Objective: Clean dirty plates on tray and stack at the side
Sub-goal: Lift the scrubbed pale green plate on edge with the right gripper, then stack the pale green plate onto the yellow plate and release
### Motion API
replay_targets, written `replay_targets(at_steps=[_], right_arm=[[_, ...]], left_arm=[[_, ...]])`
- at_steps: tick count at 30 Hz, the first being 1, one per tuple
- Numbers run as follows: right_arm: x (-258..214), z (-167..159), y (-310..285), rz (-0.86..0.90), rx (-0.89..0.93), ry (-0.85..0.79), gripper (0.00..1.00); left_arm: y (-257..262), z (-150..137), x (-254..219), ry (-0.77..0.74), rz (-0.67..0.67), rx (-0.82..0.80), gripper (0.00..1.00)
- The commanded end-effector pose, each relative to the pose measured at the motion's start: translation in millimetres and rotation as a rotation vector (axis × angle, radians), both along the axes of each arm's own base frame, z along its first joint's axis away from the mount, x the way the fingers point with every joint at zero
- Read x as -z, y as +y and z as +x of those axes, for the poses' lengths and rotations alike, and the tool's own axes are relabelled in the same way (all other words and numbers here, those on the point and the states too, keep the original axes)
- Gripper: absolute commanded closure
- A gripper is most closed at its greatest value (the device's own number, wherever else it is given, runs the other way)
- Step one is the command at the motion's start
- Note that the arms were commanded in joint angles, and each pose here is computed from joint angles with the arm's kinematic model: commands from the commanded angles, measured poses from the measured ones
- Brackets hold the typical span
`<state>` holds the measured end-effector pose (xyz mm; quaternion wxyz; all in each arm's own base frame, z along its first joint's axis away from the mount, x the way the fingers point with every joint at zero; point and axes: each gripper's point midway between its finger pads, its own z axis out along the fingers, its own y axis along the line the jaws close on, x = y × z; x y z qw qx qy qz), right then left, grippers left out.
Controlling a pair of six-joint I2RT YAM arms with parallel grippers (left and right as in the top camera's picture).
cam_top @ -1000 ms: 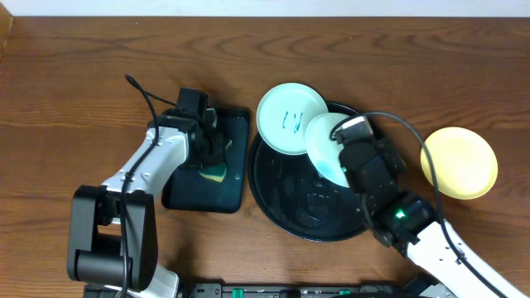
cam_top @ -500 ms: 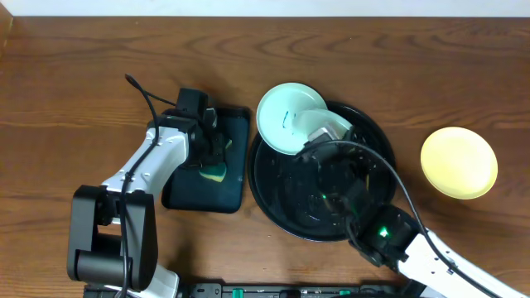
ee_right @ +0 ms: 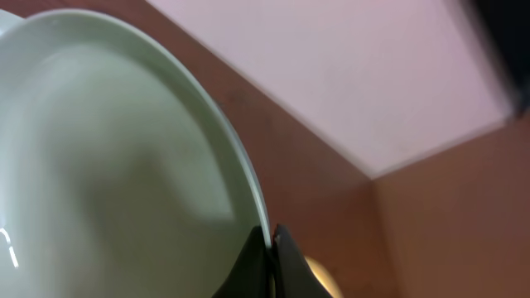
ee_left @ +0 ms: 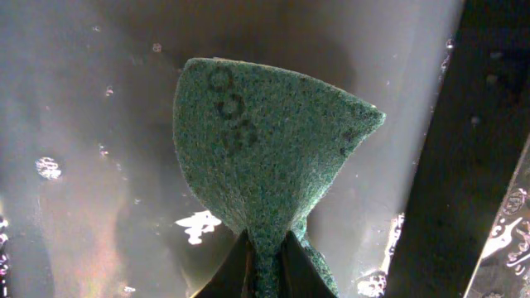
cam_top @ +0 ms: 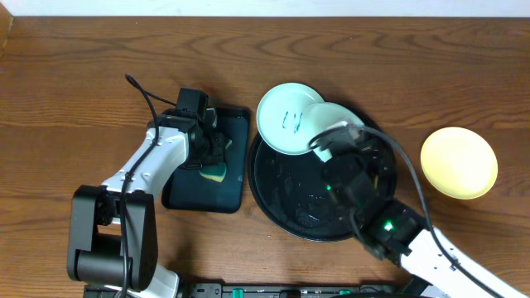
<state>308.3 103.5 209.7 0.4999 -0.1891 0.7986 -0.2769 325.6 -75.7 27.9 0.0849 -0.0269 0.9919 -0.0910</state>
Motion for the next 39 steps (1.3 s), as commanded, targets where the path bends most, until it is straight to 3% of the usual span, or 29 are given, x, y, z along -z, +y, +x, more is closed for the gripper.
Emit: replay_targets(at_steps=[1, 15, 21, 30, 31, 33, 37, 39], right_arm=[[17.7, 8.3, -16.9, 0.376, 0.147, 0.014, 0.99], [126.7, 19.7, -150.7, 1.087, 0.655, 0.314, 0.99], [150.9, 2.7, -213.2, 1.294, 0.889, 0.267, 0.99], [169.2, -32.0, -276.2, 1.401, 1.155, 0.152, 0.98], [169.2, -33.2, -278.0, 1.404, 1.159, 0.147, 0.92], [169.2, -34.3, -279.6, 1.406, 1.164, 0.144, 0.69], [165.9, -24.7, -264.1, 1.489, 1.086, 0.182, 0.57], [159.1, -13.3, -247.2, 1.555, 0.962, 0.231, 0.55]], left_arm=[[3.8, -2.8, 4.3, 0.008, 0.021, 0.011, 0.91], [3.8, -2.8, 4.3, 0.008, 0.021, 0.011, 0.92], [3.8, -2.8, 4.3, 0.008, 0.021, 0.011, 0.91], [3.8, -2.8, 4.3, 0.008, 0.021, 0.011, 0.92], [3.8, -2.8, 4.3, 0.008, 0.021, 0.011, 0.92], [3.8, -2.8, 4.3, 0.008, 0.021, 0.011, 0.91], [3.8, -2.8, 4.3, 0.008, 0.021, 0.011, 0.92], [3.8, -2.8, 4.3, 0.008, 0.021, 0.011, 0.91]])
